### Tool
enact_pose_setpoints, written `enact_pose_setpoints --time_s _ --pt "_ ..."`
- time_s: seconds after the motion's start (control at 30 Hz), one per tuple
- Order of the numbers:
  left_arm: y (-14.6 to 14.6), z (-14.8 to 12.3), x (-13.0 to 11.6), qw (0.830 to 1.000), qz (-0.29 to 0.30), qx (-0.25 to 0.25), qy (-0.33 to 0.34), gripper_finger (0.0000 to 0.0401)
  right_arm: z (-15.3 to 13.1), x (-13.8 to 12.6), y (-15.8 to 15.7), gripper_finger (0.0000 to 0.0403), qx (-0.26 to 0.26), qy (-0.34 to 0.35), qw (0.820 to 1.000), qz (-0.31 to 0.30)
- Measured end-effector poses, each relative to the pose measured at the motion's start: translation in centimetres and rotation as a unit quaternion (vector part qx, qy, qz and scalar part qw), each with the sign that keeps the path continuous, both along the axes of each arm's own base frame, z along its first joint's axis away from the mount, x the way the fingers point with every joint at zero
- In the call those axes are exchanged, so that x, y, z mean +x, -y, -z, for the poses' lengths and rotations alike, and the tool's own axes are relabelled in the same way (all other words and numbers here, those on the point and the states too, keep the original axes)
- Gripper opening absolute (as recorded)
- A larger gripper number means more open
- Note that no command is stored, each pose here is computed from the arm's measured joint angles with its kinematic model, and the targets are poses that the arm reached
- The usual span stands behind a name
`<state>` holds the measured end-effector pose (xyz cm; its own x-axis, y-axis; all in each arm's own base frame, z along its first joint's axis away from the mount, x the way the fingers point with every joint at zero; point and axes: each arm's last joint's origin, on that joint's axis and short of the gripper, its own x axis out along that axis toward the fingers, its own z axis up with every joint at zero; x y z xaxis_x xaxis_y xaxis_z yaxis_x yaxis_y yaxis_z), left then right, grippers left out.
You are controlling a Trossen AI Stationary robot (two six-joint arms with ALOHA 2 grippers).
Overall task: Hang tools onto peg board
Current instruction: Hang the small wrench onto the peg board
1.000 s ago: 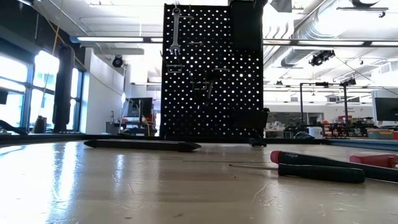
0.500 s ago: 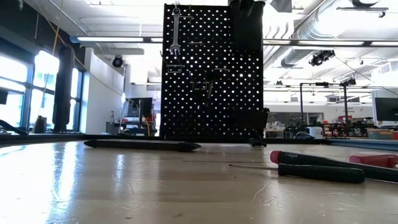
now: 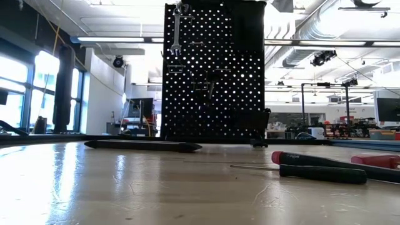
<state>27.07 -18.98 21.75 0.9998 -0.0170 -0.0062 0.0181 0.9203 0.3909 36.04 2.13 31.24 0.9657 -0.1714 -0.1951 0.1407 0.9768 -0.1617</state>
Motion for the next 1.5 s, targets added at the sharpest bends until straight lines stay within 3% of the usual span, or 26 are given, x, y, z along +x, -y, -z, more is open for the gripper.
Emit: enact_pose_setpoints --time_s 0.17,0.27,0.43,0.6,0.9,1.03,1.33,1.5 --pt "0.0 0.2 0.0 1.0 -0.001 0.005 -0.007 0.0 -1.9 0.3 1.9 0.0003 -0.001 -0.001 1.0 -0.005" --pt "-0.2 0.2 0.0 0.999 -0.033 0.006 -0.007 0.0 -1.7 0.2 2.0 0.0003 0.017 -0.024 0.999 -0.027" --pt "-0.9 -0.4 0.1 0.991 -0.129 0.011 0.016 0.0 -0.3 -0.3 0.0 0.0003 0.045 -0.097 0.992 -0.071" --pt "-2.2 -1.7 0.6 0.984 -0.167 -0.009 0.061 0.0009 0.2 -0.7 -2.7 0.0003 0.058 -0.125 0.985 -0.102" --pt "-3.7 -2.5 1.3 0.976 -0.175 -0.078 0.106 0.0116 0.8 -1.7 -6.2 0.0003 0.045 -0.155 0.981 -0.109" --pt "-4.6 -2.5 2.0 0.975 -0.145 -0.123 0.118 0.0149 0.7 -1.9 -6.9 0.0003 0.038 -0.15 0.982 -0.106" --pt "-6.4 -2.4 3.2 0.968 -0.097 -0.196 0.123 0.0158 0.7 -2.0 -7.4 0.0003 0.04 -0.15 0.982 -0.105" --pt "-6.5 -2.7 3.6 0.97 -0.089 -0.191 0.121 0.0143 0.7 -2.0 -7.4 0.0003 0.043 -0.152 0.982 -0.103"
